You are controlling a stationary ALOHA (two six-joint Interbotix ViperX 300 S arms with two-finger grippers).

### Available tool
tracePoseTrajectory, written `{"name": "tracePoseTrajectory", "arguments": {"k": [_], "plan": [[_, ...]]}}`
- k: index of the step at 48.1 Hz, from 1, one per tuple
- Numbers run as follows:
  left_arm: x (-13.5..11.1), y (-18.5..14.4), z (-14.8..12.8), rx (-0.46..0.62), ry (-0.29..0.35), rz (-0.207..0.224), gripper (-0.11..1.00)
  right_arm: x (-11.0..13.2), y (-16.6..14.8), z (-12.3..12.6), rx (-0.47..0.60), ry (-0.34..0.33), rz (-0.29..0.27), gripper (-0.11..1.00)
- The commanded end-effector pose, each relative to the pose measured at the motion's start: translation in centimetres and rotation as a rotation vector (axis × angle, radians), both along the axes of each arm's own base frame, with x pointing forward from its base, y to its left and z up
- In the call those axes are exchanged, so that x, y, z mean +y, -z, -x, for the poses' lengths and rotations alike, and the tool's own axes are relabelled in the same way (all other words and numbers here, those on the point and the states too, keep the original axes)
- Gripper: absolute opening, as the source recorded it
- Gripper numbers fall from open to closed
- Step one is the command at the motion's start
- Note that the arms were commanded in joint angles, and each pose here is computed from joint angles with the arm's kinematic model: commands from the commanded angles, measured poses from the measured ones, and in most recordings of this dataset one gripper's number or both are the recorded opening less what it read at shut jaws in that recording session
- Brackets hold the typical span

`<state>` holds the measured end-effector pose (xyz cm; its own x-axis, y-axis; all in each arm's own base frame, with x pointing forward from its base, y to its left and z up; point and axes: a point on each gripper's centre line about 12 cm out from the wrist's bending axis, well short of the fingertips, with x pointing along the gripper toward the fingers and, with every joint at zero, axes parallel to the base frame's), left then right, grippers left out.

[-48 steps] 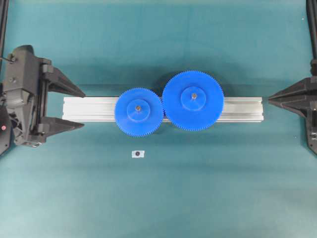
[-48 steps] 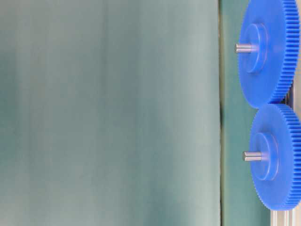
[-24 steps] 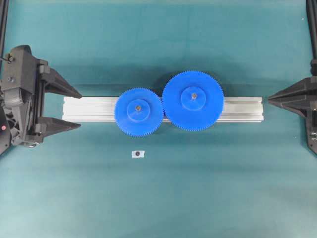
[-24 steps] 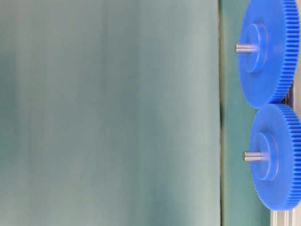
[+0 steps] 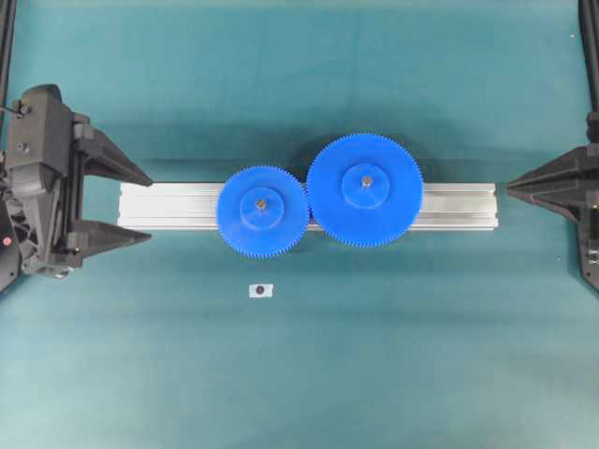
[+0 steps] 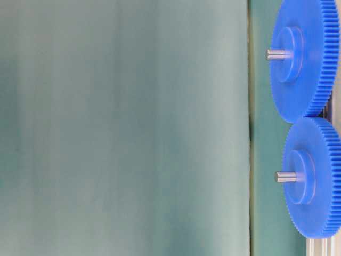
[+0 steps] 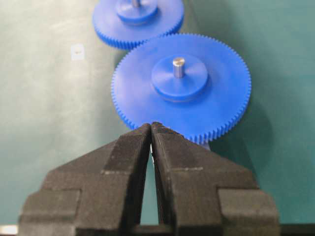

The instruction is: Insert the small gear onto the shaft.

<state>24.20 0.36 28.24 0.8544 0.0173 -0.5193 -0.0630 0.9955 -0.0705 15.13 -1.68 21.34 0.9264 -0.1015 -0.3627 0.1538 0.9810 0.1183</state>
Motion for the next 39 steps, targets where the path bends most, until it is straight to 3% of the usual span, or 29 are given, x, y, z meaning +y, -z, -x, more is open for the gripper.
{"name": "tracePoseTrajectory", "arguments": {"k": [1, 39], "plan": [[0.16, -0.68, -0.06, -0.023, -0.006, -0.002, 0.83, -0.05, -0.56, -0.22, -0.018, 0.005, -0.007, 0.16], [0.15, -0.95, 0.22, -0.037, -0.005, -0.003, 0.83, -0.05, -0.63, -0.23, -0.019, 0.005, -0.006, 0.16]]}}
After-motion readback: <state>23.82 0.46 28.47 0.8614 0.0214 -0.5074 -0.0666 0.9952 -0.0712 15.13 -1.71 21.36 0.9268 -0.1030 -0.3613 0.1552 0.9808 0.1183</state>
